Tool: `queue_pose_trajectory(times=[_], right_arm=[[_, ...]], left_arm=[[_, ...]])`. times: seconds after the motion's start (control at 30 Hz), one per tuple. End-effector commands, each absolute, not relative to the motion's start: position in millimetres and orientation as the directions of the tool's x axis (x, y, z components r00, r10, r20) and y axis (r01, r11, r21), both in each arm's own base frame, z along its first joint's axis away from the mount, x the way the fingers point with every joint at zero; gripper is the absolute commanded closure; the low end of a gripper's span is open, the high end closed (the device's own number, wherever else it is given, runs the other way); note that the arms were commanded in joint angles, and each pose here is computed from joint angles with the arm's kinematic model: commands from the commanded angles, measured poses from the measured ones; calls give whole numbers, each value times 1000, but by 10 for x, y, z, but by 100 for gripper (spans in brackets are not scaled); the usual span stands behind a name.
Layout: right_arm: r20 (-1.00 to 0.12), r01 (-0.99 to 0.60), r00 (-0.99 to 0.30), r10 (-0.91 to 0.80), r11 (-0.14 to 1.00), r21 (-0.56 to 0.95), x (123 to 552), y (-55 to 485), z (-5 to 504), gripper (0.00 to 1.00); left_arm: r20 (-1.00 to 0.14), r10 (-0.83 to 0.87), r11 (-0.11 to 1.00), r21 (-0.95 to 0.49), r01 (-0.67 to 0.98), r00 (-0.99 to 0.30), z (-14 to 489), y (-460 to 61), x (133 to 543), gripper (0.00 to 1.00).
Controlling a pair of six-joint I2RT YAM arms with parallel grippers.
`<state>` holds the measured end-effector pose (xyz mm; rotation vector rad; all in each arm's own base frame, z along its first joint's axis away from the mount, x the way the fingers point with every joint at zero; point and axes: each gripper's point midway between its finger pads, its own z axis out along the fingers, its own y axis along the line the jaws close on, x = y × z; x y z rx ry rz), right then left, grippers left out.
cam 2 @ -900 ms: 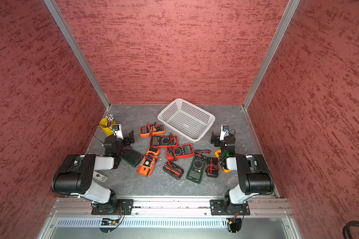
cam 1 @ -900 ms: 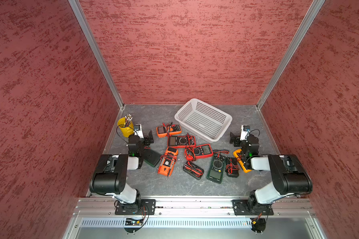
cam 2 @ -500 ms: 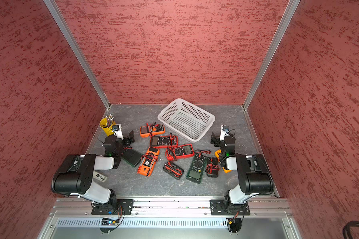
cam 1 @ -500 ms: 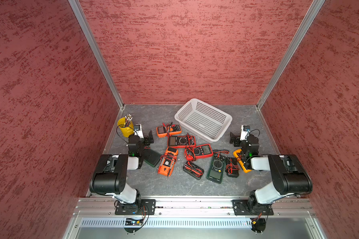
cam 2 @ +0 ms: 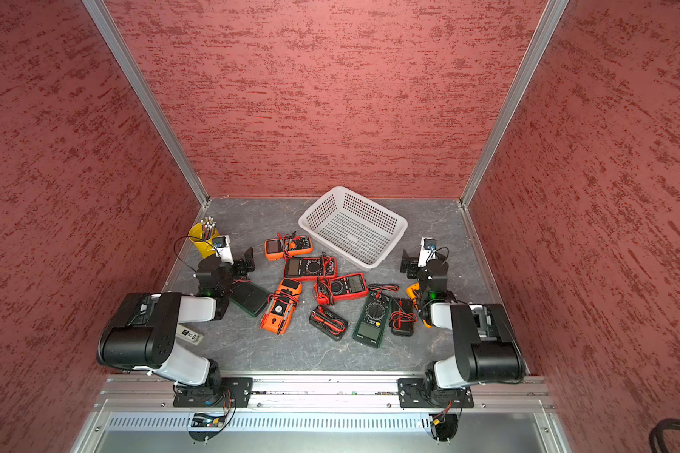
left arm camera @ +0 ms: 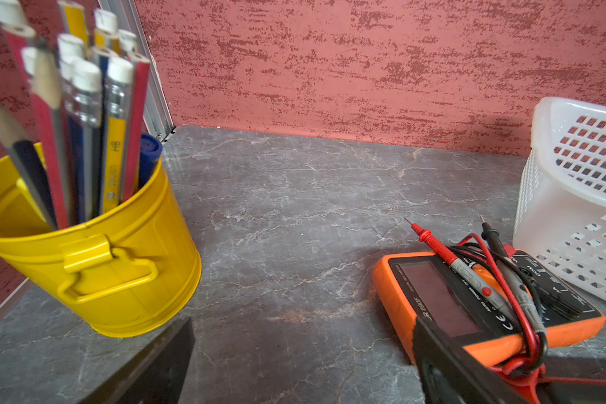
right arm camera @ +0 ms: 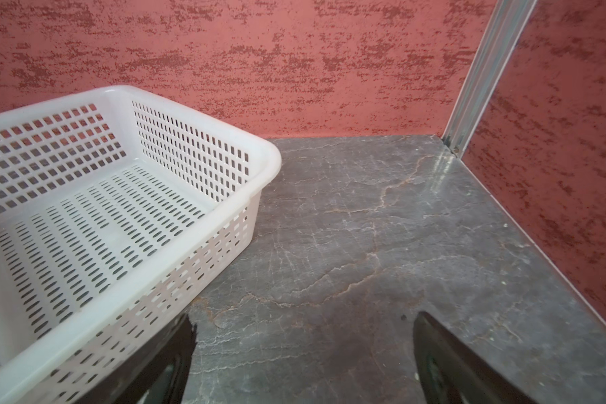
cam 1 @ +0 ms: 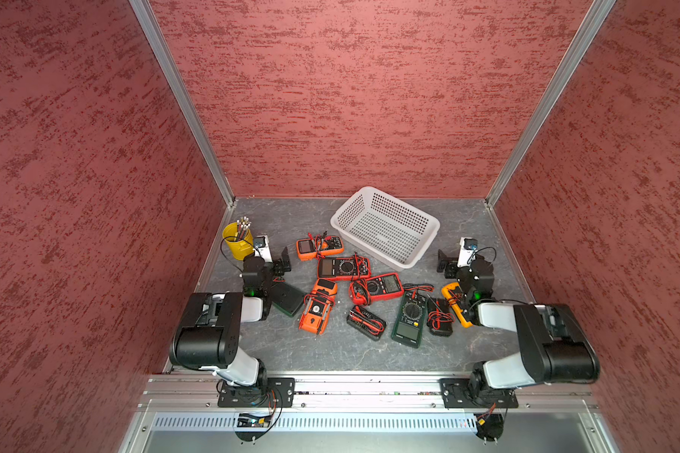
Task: Put the multimeter into the basket
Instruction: Pick up the multimeter from the center of the board.
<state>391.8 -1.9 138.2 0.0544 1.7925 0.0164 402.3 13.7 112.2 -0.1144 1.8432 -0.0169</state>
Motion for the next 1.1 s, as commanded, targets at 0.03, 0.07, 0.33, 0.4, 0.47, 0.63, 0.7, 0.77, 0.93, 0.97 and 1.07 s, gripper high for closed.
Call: queue_pose_trajectory(times=[0.03,0.07,0.33,0.4,0.47,0.63,0.7,0.77,0.93,0.97,1.07], right_arm=[[-973,130,-212,91,989,64,3774,-181,1639,1],[-970,139,-218,106,987,77,3734,-191,1707,1],[-883,322,-347,317,924,205,3233,-356,1925,1],[-835,334,-413,364,913,233,3109,-304,1870,1],[-777,369,-474,413,895,251,2984,-279,1761,1],[-591,465,-623,513,850,248,2638,-197,1323,1],[-520,481,-670,530,843,240,2533,-143,1169,1],[-469,484,-703,535,843,235,2461,-98,1071,1],[-384,490,-748,541,841,229,2386,-20,856,1],[-367,499,-754,544,839,217,2380,-25,811,1],[-317,517,-775,548,836,182,2384,-28,661,1]], left_arm=[[-952,-106,991,-78,-104,-288,1336,193,4025,0],[-947,-107,991,-76,-112,-302,1347,206,4014,0],[-952,-124,989,-97,-111,-280,1702,132,3820,0],[-956,-115,991,-92,-97,-271,1821,38,3758,0],[-961,-100,993,-82,-80,-258,1939,-83,3693,0],[-969,-94,995,-96,-3,-227,2190,-445,3525,0],[-967,-93,995,-100,18,-237,2226,-544,3473,0],[-962,-114,992,-122,14,-249,2237,-567,3446,0],[-949,-146,987,-160,29,-281,2211,-617,3421,0],[-948,-149,986,-163,28,-282,2206,-617,3420,0],[-948,-146,987,-160,26,-282,2202,-612,3419,0]])
